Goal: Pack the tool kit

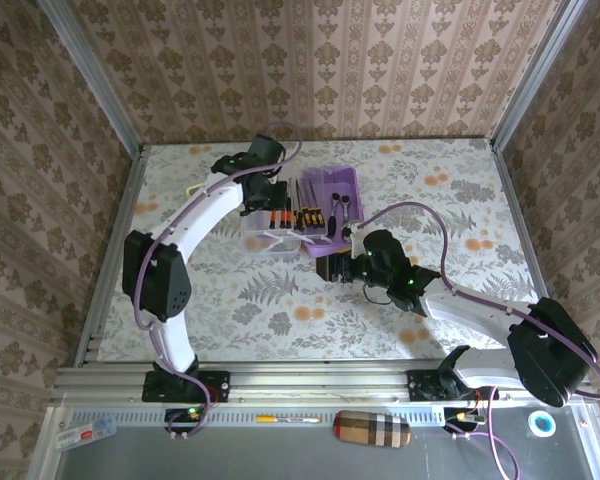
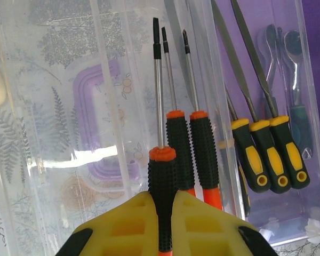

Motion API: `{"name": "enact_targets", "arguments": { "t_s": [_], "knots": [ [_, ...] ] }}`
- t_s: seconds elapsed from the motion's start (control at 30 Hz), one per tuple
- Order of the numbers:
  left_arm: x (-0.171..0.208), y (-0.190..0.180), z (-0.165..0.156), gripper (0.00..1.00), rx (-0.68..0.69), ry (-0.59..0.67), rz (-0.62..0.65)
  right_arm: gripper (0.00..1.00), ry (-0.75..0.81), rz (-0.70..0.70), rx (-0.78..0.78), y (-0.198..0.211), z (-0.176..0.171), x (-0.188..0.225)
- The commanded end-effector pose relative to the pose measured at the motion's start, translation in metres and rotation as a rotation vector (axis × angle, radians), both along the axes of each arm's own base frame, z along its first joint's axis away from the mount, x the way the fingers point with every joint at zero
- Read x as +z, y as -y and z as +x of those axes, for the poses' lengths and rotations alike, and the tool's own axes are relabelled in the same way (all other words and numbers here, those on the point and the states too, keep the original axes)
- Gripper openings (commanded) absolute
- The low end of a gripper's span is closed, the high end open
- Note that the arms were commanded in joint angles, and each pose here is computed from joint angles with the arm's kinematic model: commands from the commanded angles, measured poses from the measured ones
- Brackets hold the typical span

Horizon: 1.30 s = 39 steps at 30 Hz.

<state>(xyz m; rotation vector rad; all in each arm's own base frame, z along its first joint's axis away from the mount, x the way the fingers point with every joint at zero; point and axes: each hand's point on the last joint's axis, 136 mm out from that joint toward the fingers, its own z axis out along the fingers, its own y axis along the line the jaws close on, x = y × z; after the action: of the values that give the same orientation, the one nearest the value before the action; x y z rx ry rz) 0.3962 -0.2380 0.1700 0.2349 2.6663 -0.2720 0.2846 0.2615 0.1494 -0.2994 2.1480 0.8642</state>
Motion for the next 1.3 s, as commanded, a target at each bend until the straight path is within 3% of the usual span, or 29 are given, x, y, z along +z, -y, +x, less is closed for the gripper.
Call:
{"name": "enact_targets", "arguments": {
  "t_s": [0.0,0.47,0.9,1.27],
  "knots": [
    [0.007,0.005,0.006,0.11,-0.021,0.013,-0.002,0.72,0.015,-0.033,-0.013,0.003,0.004,-0.002],
    [-0.019,0.003,0.011,0.11,0.024,-0.047,0.006,0.72,0.016,-0.030,-0.015,0.003,0.003,-0.001],
    [-0.019,-0.002,0.009,0.24,0.044,-0.052,0.021,0.72,0.014,-0.030,-0.014,0.003,0.004,-0.002],
    [0.001,0.002,0.010,0.26,0.023,-0.025,-0.003,0.72,0.014,-0.031,-0.013,0.003,0.003,-0.002]
  ]
}}
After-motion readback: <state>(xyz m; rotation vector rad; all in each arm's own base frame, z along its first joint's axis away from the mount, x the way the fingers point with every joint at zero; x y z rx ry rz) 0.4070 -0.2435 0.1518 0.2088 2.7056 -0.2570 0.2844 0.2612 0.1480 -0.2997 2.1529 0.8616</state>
